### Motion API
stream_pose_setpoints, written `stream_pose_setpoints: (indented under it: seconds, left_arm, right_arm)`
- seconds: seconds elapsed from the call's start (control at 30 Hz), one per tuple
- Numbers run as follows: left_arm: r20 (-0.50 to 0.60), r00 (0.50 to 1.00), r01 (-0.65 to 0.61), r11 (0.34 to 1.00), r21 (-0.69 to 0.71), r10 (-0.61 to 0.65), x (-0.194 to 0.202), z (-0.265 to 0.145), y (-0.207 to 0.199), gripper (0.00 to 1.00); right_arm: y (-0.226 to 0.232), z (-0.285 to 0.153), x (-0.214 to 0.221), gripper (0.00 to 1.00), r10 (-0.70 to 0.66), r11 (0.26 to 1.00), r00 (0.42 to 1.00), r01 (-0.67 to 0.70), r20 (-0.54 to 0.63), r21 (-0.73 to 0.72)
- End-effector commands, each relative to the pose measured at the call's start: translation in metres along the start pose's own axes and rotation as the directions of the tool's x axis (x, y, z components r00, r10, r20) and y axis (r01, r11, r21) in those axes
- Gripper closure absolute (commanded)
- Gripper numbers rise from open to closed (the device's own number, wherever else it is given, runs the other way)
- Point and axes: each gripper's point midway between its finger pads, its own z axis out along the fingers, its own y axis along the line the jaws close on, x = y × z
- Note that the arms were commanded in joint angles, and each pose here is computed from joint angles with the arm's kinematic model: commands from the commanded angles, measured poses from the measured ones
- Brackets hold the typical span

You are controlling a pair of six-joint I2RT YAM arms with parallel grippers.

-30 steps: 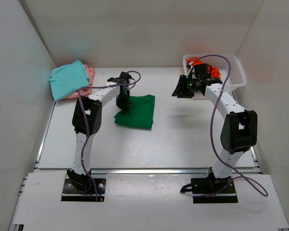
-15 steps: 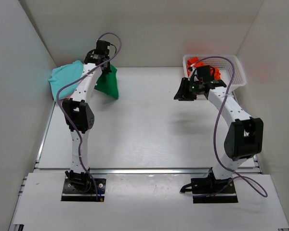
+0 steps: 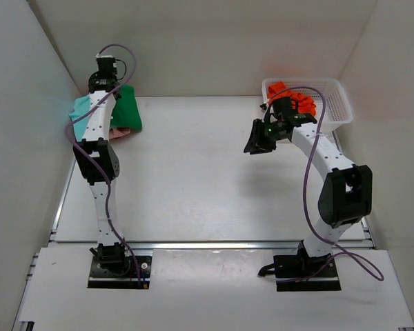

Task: Fold and stack the t-shirts
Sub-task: Put the neatly folded tshirt into the corner of the board with the left arm

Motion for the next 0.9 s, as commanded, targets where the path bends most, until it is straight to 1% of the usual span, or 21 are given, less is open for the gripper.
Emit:
stream_pose_setpoints:
  seconds: [0.0, 0.03, 0.1, 0.13, 0.17, 0.23, 0.3, 0.33, 0.37, 0.43, 0.47, 0.53, 0.57, 0.6, 0.63, 0.67, 0.7, 0.73, 0.77, 0.83, 0.87]
  left_arm:
    - [0.094, 0.993, 0.075, 0.995, -0.068, -0.069, -0.034, -0.002, 0.058, 1.0]
    - [0.087, 0.994, 0.079, 0.994, -0.072, -0.072, -0.032, -0.003, 0.061, 1.0]
    - [0.091, 0.991, 0.111, 0.988, -0.107, -0.101, -0.031, 0.004, 0.086, 1.0]
    - [0.094, 0.99, 0.116, 0.988, -0.105, -0.106, -0.032, 0.004, 0.085, 1.0]
    - [0.089, 0.989, 0.124, 0.987, -0.1, -0.115, -0.029, 0.007, 0.09, 1.0]
    - [0.076, 0.989, 0.133, 0.985, -0.109, -0.125, -0.022, 0.016, 0.102, 1.0]
    - [0.07, 0.987, 0.154, 0.982, -0.11, -0.147, -0.018, 0.024, 0.108, 1.0]
    - [0.082, 0.984, 0.17, 0.978, -0.118, -0.161, -0.021, 0.024, 0.118, 1.0]
    - [0.074, 0.984, 0.172, 0.979, -0.111, -0.164, -0.017, 0.03, 0.117, 1.0]
    - [0.074, 0.981, 0.189, 0.975, -0.117, -0.182, -0.014, 0.039, 0.126, 1.0]
    - [0.07, 0.979, 0.196, 0.975, -0.108, -0.189, -0.011, 0.043, 0.124, 0.98]
    - [0.091, 0.973, 0.224, 0.965, -0.137, -0.213, -0.014, 0.045, 0.138, 0.96]
    - [0.078, 0.972, 0.232, 0.962, -0.14, -0.223, -0.008, 0.053, 0.137, 0.95]
    - [0.102, 0.963, 0.261, 0.955, -0.143, -0.249, -0.012, 0.056, 0.143, 0.83]
    - [0.122, 0.956, 0.284, 0.947, -0.147, -0.268, -0.016, 0.056, 0.148, 0.76]
    - [0.148, 0.948, 0.305, 0.939, -0.157, -0.283, -0.023, 0.055, 0.153, 0.59]
    - [0.177, 0.938, 0.325, 0.934, -0.149, -0.299, -0.032, 0.051, 0.152, 0.13]
    - [0.195, 0.932, 0.337, 0.931, -0.143, -0.307, -0.036, 0.052, 0.154, 0.01]
    - [0.236, 0.916, 0.361, 0.925, -0.122, -0.326, -0.051, 0.044, 0.155, 0.01]
    - [0.267, 0.897, 0.384, 0.92, -0.078, -0.352, -0.066, 0.031, 0.154, 0.02]
    - [0.258, 0.899, 0.381, 0.923, -0.061, -0.354, -0.065, 0.031, 0.15, 0.01]
  right_arm:
    - [0.017, 0.0, -0.013, 0.72, -0.014, 0.999, 1.0, 0.014, -0.011, -0.029]
    - [0.016, 0.003, -0.01, 0.72, -0.008, 1.0, 0.999, 0.007, -0.034, -0.026]
    - [0.023, 0.008, -0.015, 0.72, -0.021, 0.999, 0.999, 0.019, -0.048, -0.029]
    - [0.027, 0.007, -0.019, 0.72, -0.026, 0.999, 0.999, 0.024, -0.048, -0.033]
    - [0.027, 0.01, -0.016, 0.72, -0.023, 0.999, 0.997, 0.021, -0.069, -0.026]
    - [0.033, 0.013, -0.026, 0.73, -0.033, 0.999, 0.998, 0.031, -0.061, -0.034]
    - [0.034, 0.02, -0.026, 0.73, -0.021, 0.999, 0.996, 0.018, -0.088, -0.034]
    - [0.041, 0.017, -0.032, 0.72, -0.039, 0.998, 0.996, 0.035, -0.075, -0.045]
    - [0.036, 0.021, -0.031, 0.72, -0.026, 0.999, 0.995, 0.023, -0.095, -0.028]
    - [0.039, 0.024, -0.037, 0.72, -0.035, 0.999, 0.995, 0.033, -0.094, -0.028]
    - [0.039, 0.025, -0.037, 0.73, -0.04, 0.999, 0.994, 0.038, -0.101, -0.022]
    - [0.039, 0.028, -0.041, 0.73, -0.041, 0.999, 0.994, 0.039, -0.101, -0.019]
    - [0.042, 0.028, -0.043, 0.73, -0.042, 0.999, 0.994, 0.039, -0.102, -0.027]
    - [0.041, 0.031, -0.04, 0.73, -0.039, 0.999, 0.992, 0.037, -0.117, -0.02]
    - [0.048, 0.033, -0.04, 0.72, -0.063, 0.998, 0.991, 0.06, -0.114, -0.033]
    - [0.044, 0.034, -0.037, 0.73, -0.058, 0.998, 0.99, 0.055, -0.128, -0.023]
    - [0.041, 0.035, -0.037, 0.73, -0.059, 0.998, 0.991, 0.058, -0.124, -0.01]
    - [0.044, 0.036, -0.035, 0.73, -0.07, 0.998, 0.989, 0.068, -0.128, -0.017]
    - [0.043, 0.035, -0.032, 0.73, -0.073, 0.997, 0.989, 0.073, -0.13, -0.007]
    - [0.04, 0.034, -0.03, 0.73, -0.074, 0.997, 0.989, 0.075, -0.125, 0.003]
    - [0.04, 0.033, -0.025, 0.73, -0.074, 0.997, 0.989, 0.075, -0.125, 0.004]
